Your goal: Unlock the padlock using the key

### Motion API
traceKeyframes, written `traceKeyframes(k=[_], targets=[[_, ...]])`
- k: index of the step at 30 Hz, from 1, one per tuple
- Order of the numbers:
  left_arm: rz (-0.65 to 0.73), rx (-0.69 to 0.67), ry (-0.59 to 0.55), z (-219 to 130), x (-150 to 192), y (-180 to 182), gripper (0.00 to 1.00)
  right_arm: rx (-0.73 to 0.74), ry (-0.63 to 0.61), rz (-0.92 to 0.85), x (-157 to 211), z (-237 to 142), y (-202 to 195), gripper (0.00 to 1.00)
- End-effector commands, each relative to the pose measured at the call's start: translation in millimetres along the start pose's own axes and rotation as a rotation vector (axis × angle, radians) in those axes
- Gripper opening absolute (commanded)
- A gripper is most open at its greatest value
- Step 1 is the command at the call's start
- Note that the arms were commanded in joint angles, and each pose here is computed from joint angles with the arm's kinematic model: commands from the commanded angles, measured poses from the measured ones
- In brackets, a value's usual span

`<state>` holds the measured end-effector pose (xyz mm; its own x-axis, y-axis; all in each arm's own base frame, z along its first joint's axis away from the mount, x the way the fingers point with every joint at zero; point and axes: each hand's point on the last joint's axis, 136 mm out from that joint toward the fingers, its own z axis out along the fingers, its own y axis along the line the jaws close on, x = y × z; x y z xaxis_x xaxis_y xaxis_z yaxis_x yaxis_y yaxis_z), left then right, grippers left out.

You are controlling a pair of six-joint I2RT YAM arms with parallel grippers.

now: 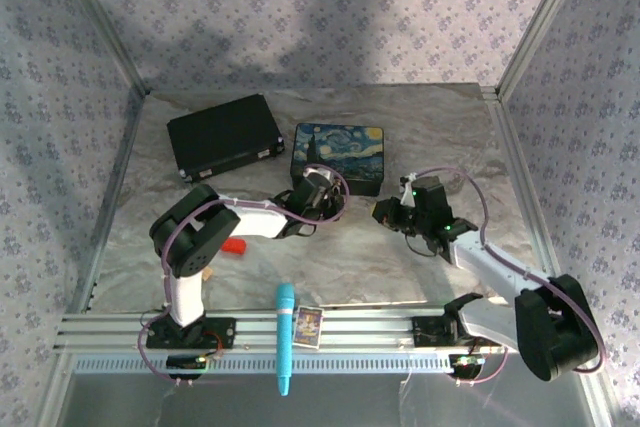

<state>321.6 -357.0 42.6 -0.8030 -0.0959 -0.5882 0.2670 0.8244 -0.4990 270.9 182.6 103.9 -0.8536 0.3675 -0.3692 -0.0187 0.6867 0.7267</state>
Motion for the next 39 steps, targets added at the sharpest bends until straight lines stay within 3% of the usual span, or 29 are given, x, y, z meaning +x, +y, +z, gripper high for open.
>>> traceKeyframes(k=[1,9,15,30,39], targets=[[-0.053,-0.034,-0.013,3.7,-0.3,4.6,0.20,-0.047,0.033,0.067,6.6,7.4,1.7,0.00],[-0.283,0.032,-0.010,-0.4,-1.6,-6.4,0.16,-0.168,0.125,0.242,25.6,32.3,-1.0,0.00],[-0.444,0.122,-0.029,0.3,-4.9,-14.3,0.16,-0.217,0.161,0.275,27.9,41.8,0.6,0.00],[-0.598,0.128,0.012,-1.3,-6.9,-18.3,0.16,-0.291,0.153,0.330,16.3,54.4,-13.5,0.00],[-0.616,0.160,0.021,-5.0,-9.4,-22.7,0.16,-0.299,0.157,0.355,13.2,60.0,-23.6,0.00]])
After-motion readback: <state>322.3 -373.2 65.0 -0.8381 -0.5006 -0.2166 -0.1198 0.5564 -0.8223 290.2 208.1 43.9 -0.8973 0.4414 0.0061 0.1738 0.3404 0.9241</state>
